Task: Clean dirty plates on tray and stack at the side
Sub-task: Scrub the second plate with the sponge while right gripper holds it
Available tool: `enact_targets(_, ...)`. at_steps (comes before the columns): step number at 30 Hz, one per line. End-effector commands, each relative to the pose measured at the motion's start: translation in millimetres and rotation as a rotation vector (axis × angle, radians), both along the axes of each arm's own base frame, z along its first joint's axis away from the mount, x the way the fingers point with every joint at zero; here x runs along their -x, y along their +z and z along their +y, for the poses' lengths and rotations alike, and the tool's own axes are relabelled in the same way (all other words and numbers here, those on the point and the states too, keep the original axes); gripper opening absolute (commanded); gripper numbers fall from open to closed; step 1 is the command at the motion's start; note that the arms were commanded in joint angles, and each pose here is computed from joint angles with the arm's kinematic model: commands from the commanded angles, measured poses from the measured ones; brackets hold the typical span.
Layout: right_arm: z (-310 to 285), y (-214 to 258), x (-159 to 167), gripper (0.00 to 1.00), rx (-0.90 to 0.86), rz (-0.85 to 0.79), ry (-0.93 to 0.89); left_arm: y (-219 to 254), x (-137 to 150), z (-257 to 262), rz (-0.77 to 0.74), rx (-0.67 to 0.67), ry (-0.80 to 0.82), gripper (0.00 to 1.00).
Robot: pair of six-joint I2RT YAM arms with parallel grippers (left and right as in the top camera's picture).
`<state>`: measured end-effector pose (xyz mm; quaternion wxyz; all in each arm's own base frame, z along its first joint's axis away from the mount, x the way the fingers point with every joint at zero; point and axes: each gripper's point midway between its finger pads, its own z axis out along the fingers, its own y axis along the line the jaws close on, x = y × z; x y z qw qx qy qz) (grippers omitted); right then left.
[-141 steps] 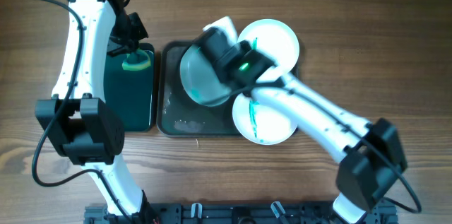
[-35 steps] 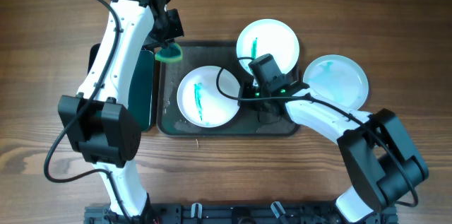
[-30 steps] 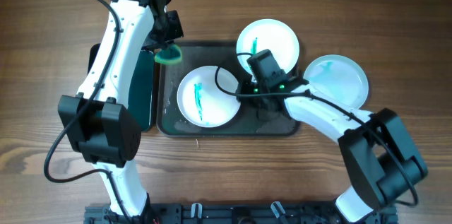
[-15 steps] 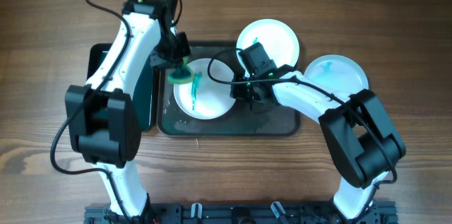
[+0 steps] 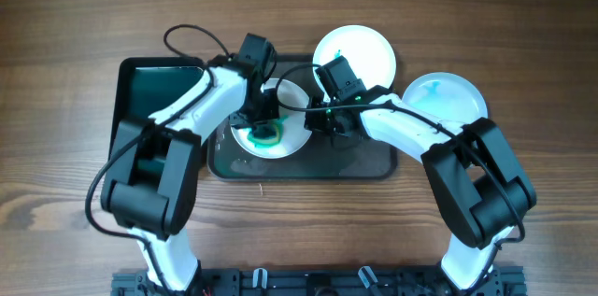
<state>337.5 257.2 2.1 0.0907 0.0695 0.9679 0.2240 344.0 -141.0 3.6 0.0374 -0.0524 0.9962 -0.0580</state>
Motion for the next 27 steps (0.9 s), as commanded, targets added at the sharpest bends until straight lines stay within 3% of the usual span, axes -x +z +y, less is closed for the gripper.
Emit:
enact_targets(1, 1.9, -6.1, -1.4, 0.04, -0.005, 0.015, 0.009, -29.4, 21.2, 1.0, 0.071, 0.024, -0.1, 0.04)
enact_targets(4, 1.8, -6.2, -1.1, 0.04, -0.004, 0.015, 0.01, 7.0, 37.3, -71.6, 0.042, 0.476, -0.5, 0.04)
enact_targets(5, 1.6, -6.4, -0.8, 0.04, -0.003, 0.016, 0.013, 10.2, 32.0, -72.8, 0.025, 0.473, -0.507, 0.04)
enact_targets(7, 1.2, -6.8, 0.1, 0.04, -0.001, 0.019, 0.013, 12.3, 10.1, -64.1, -0.013, 0.376, -0.438, 0.04)
enact_targets(13, 1.2, -6.8, 0.0, 0.04, -0.001, 0.018, 0.014, 21.4, -57.9, 12.5, -0.182, -0.121, -0.041, 0.04)
enact_targets(16, 1.2, -6.8, 0.0, 0.04, -0.001, 0.018, 0.014, 24.8, -58.1, 51.1, -0.206, -0.318, 0.106, 0.04)
enact_targets(19, 1.1, -6.8, -0.1, 0.04, 0.0, 0.018, 0.014, 23.0, -43.5, 60.5, -0.151, -0.364, 0.115, 0.04)
enact_targets(22, 1.5, -6.5, -0.6, 0.04, -0.002, 0.016, 0.013, 15.1, -21.4, 42.1, -0.038, -0.252, 0.08, 0.04)
enact_targets(27, 3.9, -5.3, 0.4, 0.04, -0.019, 0.021, 0.023, 24.2, 15.1, -44.4, 0.111, 0.256, -0.251, 0.04)
